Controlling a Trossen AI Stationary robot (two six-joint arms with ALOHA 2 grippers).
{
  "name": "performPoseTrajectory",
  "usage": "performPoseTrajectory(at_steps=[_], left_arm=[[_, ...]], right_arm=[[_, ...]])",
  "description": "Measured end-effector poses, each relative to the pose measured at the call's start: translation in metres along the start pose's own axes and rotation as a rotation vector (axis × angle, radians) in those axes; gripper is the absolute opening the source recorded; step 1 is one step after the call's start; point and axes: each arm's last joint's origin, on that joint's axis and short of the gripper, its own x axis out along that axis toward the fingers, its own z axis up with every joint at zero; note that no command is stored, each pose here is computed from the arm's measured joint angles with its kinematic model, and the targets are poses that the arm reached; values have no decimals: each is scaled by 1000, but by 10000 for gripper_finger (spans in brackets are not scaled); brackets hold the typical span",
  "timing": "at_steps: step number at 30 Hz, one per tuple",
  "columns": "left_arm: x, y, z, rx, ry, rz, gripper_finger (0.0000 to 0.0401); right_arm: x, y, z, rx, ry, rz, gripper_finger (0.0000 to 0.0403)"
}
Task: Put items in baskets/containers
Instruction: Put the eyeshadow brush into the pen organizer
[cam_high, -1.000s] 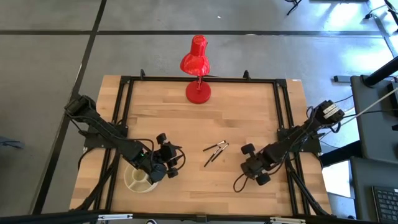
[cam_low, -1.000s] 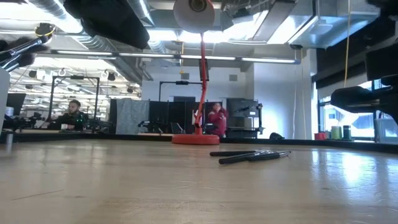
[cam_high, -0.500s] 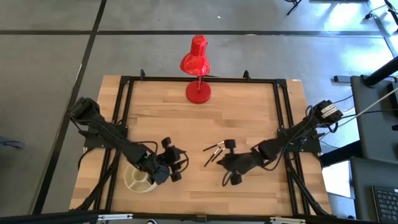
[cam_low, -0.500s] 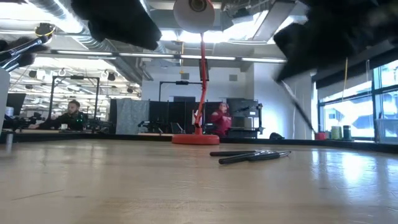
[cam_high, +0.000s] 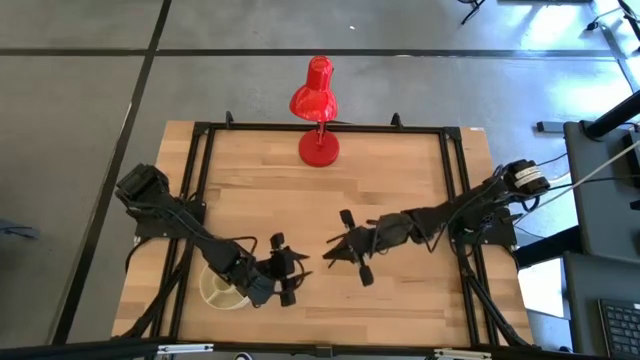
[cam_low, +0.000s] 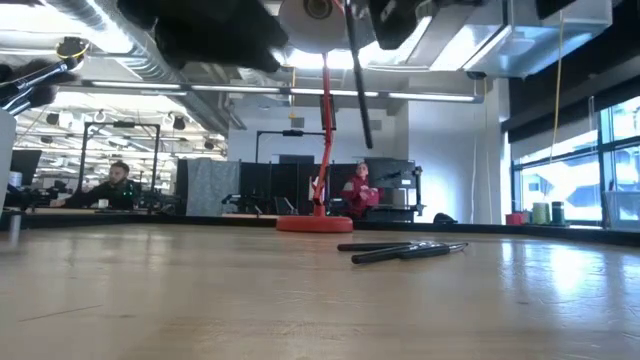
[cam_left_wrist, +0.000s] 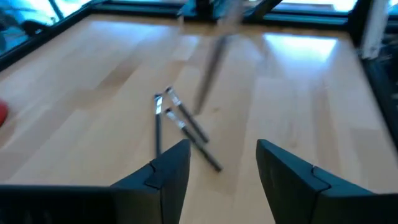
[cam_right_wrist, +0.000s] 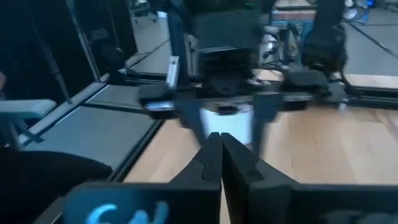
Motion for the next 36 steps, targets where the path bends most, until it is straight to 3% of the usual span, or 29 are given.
performPoseTrajectory(at_steps=[8,12,16,21,25,36], left_arm=[[2,-4,17,-20,-121,-41,198],[6,1,21,-33,-158,22,198],[5,2,25,38,-196,79,198],[3,-1,35,84,-272,68,196],[1,-2,42,95,-321,70,171],[6,3,45,87,-326,65,49]], right_arm=[[0,-14,9,27,-94,-36,1],[-1,-12,14,22,-134,14,0],[-1,-10,14,19,-137,22,0],[-1,-11,14,19,-137,21,0],[-1,-10,14,18,-135,21,0],[-1,-10,14,15,-136,22,0]])
